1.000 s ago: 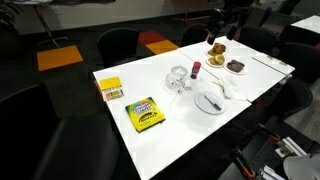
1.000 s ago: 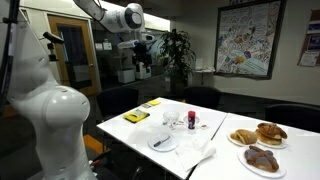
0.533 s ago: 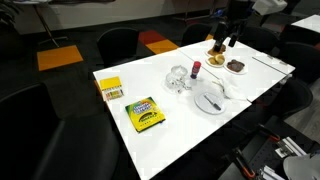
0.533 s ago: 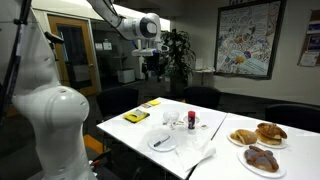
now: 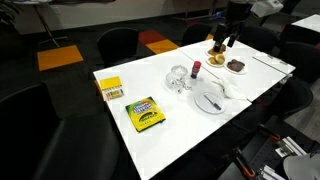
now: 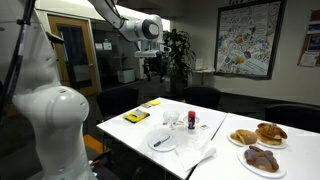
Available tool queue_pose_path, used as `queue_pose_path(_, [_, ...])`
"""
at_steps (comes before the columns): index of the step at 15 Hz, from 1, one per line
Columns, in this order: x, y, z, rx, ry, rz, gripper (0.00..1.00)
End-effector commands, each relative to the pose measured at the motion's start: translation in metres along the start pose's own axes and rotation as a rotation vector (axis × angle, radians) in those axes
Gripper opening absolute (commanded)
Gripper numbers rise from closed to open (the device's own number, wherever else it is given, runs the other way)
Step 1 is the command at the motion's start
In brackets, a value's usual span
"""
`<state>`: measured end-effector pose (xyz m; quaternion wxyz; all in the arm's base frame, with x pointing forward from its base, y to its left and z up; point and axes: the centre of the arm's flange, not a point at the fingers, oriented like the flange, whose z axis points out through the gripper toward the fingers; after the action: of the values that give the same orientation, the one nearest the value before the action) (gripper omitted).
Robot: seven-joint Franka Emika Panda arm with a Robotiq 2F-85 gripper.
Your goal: Move the glass bowl to the left
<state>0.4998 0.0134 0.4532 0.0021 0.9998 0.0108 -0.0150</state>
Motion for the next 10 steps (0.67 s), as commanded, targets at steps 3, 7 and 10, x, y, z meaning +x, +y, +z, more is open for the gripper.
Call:
queue_pose_path(3, [0.031, 0.013, -0.008, -0.122, 0.230, -0.082, 1.00])
queue_pose_path(7, [0.057, 0.003, 0.004, -0.080, 0.343, -0.146, 1.00])
queue_pose_path(10, [0.051, -0.001, 0.001, -0.072, 0.350, -0.131, 1.00])
